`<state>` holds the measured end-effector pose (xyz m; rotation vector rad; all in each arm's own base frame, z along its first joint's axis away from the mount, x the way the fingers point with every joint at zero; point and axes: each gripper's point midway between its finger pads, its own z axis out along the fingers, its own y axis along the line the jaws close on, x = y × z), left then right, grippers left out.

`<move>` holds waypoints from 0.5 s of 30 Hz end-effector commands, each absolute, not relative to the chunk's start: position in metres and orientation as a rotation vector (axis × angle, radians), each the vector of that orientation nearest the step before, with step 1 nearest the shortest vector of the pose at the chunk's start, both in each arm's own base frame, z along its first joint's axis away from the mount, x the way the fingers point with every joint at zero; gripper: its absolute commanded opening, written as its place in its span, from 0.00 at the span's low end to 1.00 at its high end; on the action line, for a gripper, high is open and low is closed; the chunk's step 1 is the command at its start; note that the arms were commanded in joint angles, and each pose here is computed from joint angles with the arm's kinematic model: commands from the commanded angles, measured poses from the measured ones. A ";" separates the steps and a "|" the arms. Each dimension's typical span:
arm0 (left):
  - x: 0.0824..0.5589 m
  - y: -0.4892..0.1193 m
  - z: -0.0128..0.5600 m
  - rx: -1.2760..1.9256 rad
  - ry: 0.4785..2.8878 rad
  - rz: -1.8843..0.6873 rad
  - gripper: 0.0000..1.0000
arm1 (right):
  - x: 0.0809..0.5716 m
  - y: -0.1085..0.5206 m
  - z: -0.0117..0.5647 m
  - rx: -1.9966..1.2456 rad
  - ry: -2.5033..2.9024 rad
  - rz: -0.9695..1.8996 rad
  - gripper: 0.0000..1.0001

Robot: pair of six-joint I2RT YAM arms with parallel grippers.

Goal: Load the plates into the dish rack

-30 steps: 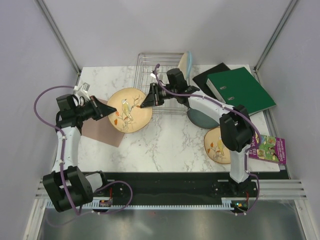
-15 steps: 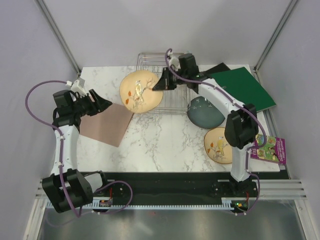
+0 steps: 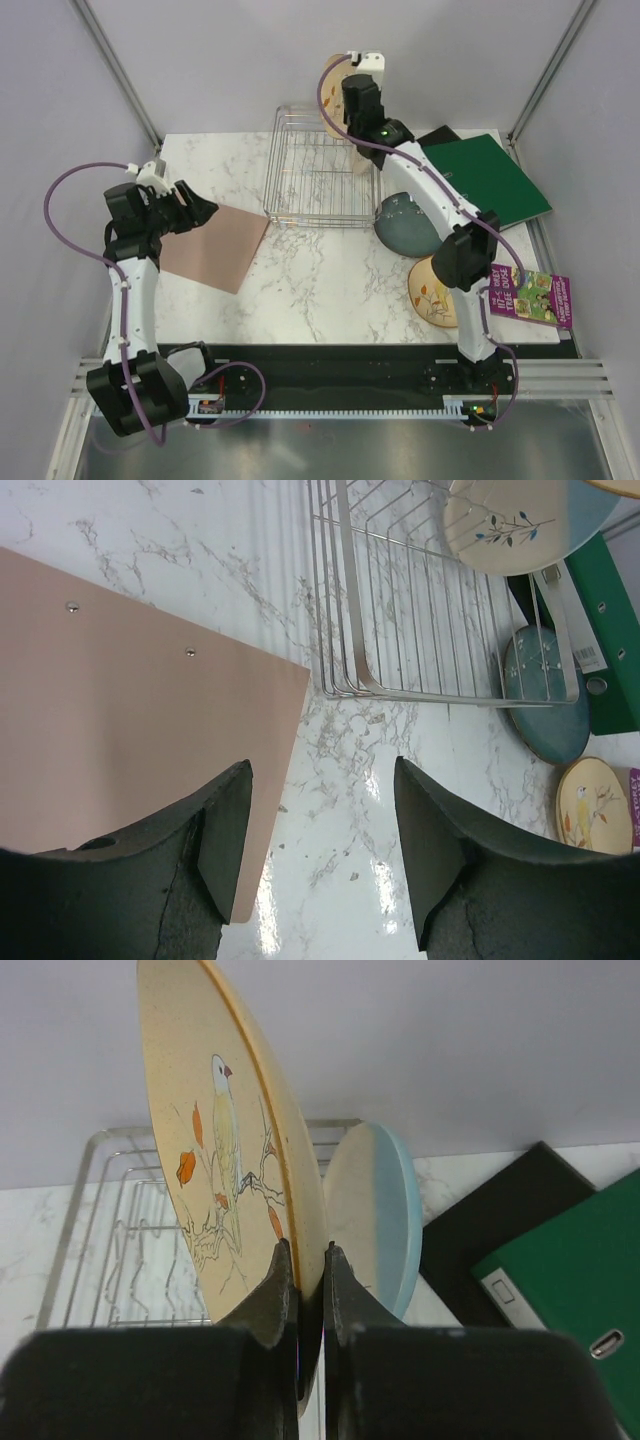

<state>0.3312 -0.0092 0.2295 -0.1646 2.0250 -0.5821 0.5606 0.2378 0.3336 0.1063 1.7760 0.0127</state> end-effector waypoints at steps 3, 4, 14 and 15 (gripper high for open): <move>0.326 -0.011 0.237 -0.088 1.978 -0.538 0.66 | 0.554 0.214 0.379 0.276 1.588 -0.293 0.00; 0.326 -0.012 0.238 -0.083 1.976 -0.538 0.66 | 0.554 0.212 0.379 0.275 1.587 -0.315 0.00; 0.323 -0.017 0.229 -0.077 1.989 -0.569 0.66 | 0.565 0.207 0.350 0.257 1.609 -0.458 0.00; 0.323 -0.017 0.228 -0.075 1.990 -0.570 0.66 | 0.565 0.208 0.349 0.258 1.609 -0.462 0.00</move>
